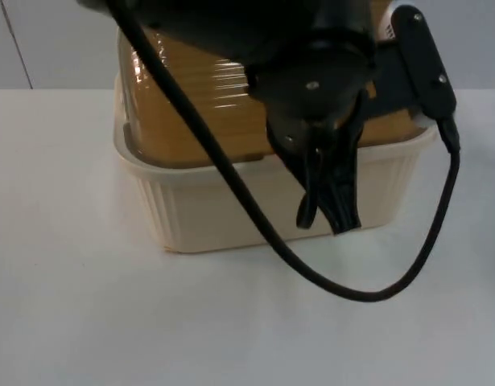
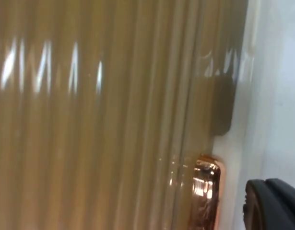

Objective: Open the box lid with the left hand, place the block into the box with the right hand, then close the box lid with the left hand.

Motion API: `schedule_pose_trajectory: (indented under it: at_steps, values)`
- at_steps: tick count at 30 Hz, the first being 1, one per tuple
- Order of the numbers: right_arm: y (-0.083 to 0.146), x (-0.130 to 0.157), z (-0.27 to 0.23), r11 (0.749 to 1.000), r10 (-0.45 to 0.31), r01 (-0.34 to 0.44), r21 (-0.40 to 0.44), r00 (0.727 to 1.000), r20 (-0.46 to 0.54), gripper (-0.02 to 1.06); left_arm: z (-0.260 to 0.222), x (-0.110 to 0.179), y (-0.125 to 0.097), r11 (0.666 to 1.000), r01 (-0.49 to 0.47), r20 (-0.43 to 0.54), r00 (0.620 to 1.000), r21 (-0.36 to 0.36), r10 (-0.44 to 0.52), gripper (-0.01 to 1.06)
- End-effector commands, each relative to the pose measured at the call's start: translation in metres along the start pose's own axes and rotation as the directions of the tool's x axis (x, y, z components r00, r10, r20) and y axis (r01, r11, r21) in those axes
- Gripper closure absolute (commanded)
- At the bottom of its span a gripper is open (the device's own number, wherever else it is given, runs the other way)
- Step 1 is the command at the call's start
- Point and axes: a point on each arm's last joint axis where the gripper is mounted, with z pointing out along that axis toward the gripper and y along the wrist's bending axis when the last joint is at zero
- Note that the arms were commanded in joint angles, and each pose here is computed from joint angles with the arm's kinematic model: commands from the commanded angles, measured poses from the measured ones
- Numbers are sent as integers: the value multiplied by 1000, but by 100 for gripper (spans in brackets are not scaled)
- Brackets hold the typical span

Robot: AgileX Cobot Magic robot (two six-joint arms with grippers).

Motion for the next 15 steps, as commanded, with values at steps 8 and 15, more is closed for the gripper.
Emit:
schedule_pose_trajectory:
  at_steps: [8,15]
  values:
    - [-1,-3,-2,1000,-1,0,7,1000,23,-1,7,-4,0,997,29,26,999,-75,-27,105]
    - [-1,-3,-2,1000,-1,0,7,1000,26,-1,12,-3,2,996,9,22,1000,-89,-7,105]
